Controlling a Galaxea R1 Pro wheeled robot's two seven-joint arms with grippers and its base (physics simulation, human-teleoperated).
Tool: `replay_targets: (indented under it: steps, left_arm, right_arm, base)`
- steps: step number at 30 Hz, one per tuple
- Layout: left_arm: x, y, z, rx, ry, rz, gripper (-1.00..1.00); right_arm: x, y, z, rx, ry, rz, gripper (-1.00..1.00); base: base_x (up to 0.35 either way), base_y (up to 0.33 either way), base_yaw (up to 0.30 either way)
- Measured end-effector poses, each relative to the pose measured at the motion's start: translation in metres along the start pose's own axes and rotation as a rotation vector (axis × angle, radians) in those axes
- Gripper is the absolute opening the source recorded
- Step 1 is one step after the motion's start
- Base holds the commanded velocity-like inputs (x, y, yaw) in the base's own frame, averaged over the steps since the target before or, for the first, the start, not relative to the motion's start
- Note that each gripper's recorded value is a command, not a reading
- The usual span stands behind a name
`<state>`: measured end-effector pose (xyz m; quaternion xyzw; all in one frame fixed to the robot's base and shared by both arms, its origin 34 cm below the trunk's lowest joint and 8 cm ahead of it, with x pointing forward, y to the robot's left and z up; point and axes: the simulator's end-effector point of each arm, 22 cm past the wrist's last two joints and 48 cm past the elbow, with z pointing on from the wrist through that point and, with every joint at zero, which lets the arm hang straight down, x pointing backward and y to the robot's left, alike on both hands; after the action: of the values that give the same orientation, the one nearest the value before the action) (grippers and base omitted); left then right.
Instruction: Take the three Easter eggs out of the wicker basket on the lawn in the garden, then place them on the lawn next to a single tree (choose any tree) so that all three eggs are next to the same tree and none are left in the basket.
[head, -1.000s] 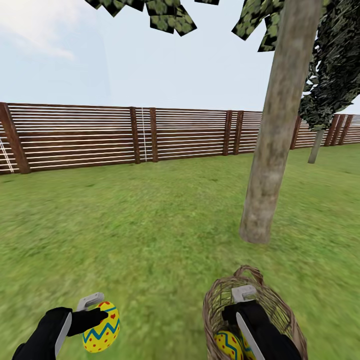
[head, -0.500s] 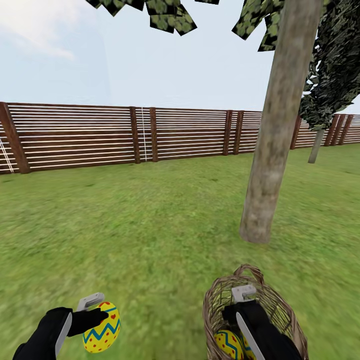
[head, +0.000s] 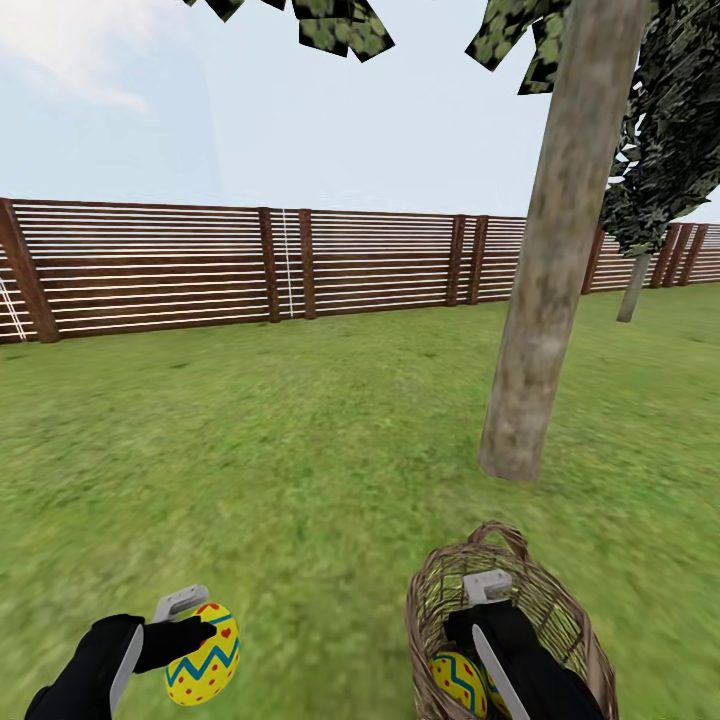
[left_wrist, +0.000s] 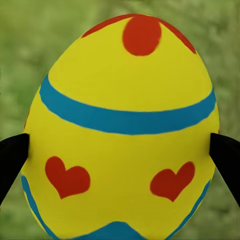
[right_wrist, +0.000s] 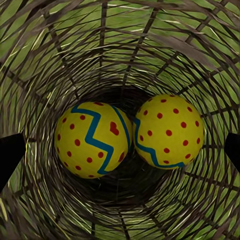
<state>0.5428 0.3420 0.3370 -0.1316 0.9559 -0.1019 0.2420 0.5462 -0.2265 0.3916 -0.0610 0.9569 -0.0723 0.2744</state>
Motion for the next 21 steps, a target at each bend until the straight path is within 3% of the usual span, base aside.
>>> replay_targets:
  steps: [21]
  left_arm:
    - [0.010,0.005,0.010,-0.009,0.026,-0.004,-1.00]
  right_arm:
    - [0.010,0.002,0.010,-0.004,0.029,0.000,1.00]
  base:
    - [0.000,0.000,0.000]
